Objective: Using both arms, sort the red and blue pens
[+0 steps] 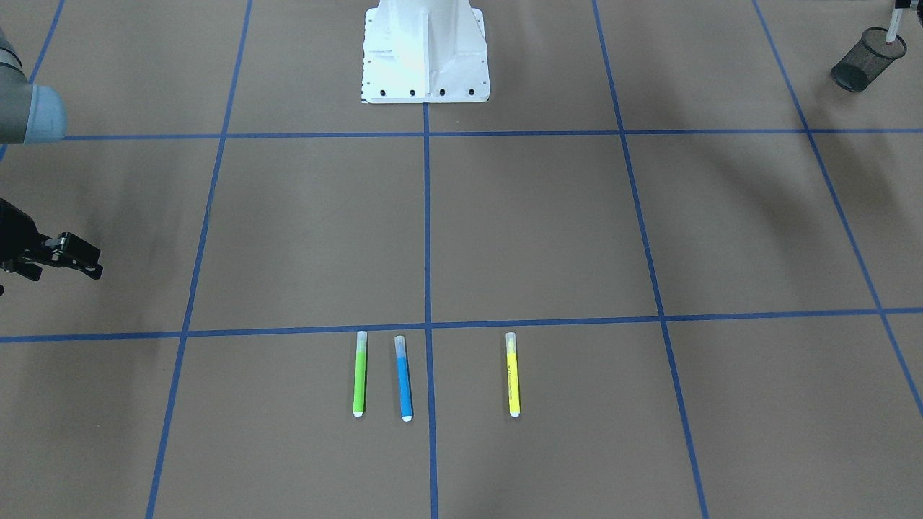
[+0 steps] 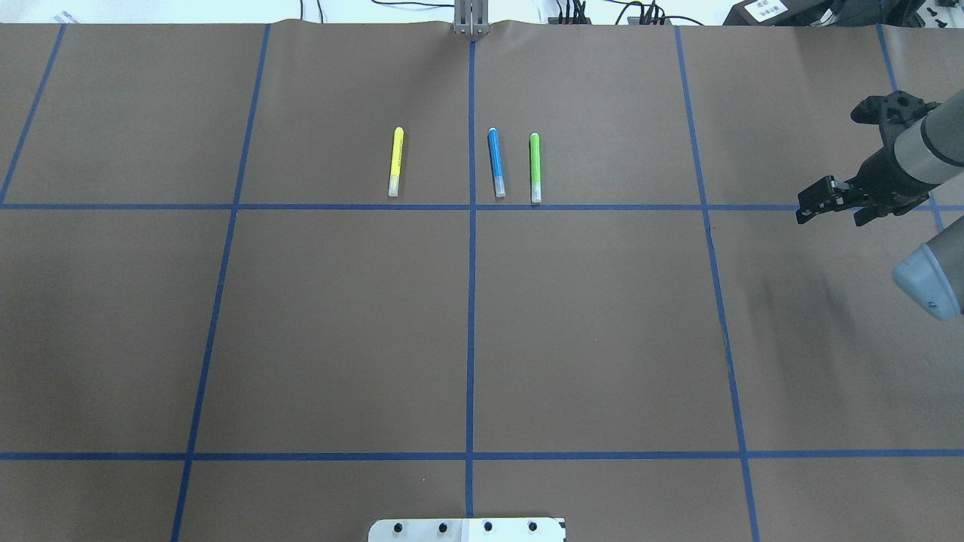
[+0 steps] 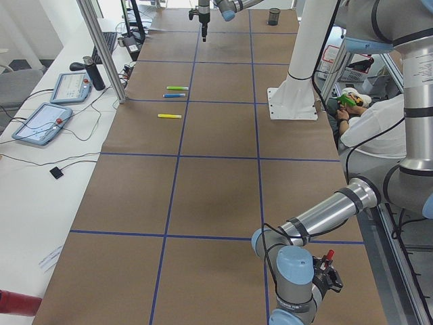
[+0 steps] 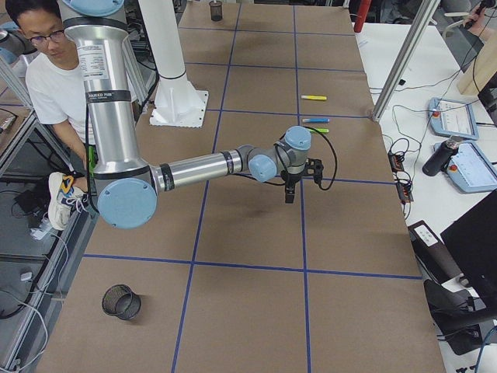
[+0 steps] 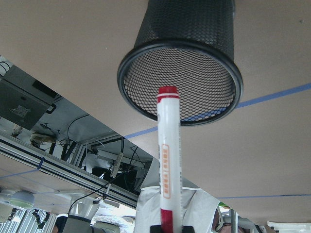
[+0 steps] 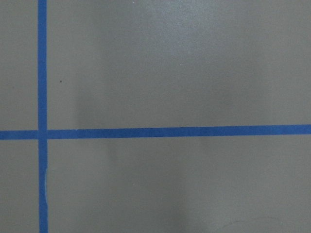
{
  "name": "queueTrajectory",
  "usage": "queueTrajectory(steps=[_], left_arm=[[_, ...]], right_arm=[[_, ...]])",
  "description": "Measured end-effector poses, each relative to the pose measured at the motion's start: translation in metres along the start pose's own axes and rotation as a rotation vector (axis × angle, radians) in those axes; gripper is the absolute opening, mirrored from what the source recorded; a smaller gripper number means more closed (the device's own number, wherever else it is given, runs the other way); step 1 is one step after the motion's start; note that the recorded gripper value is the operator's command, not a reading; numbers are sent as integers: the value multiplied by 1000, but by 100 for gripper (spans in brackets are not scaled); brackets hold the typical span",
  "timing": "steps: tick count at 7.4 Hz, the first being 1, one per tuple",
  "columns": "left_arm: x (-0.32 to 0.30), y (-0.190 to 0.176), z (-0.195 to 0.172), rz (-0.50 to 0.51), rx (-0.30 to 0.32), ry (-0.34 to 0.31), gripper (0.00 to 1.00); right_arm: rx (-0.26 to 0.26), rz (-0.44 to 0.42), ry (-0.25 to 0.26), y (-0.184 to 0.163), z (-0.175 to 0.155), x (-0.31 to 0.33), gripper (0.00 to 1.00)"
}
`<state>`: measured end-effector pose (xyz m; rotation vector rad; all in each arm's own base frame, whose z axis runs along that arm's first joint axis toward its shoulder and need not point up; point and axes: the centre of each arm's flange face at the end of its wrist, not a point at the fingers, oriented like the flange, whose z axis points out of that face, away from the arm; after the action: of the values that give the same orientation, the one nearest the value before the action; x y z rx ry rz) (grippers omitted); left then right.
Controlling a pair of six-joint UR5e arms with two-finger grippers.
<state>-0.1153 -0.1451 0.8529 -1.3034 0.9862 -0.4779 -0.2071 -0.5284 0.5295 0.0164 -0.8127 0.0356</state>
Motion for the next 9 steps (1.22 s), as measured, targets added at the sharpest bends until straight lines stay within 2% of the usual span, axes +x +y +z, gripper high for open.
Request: queueTrajectory(steps=[3, 4, 5, 6, 7, 9], left_arm=[[-3, -11, 2, 0, 13, 31, 2], [-2, -16, 0, 5, 21, 34, 13], [-3, -22, -2, 8, 26, 35, 13], [-4, -27, -2, 10, 31, 41, 97], [-5, -31, -1, 10, 34, 52, 100], [-6, -34, 1, 9, 37, 63, 100]], right_arm=[[-3, 1, 2, -1, 2, -1, 100], [-3, 10, 2, -3, 4, -4, 100], [-4, 21, 2, -4, 5, -6, 100], [-5, 26, 3, -4, 6, -7, 100], [-5, 28, 4, -4, 7, -7, 100], [-5, 29, 6, -4, 7, -7, 100]])
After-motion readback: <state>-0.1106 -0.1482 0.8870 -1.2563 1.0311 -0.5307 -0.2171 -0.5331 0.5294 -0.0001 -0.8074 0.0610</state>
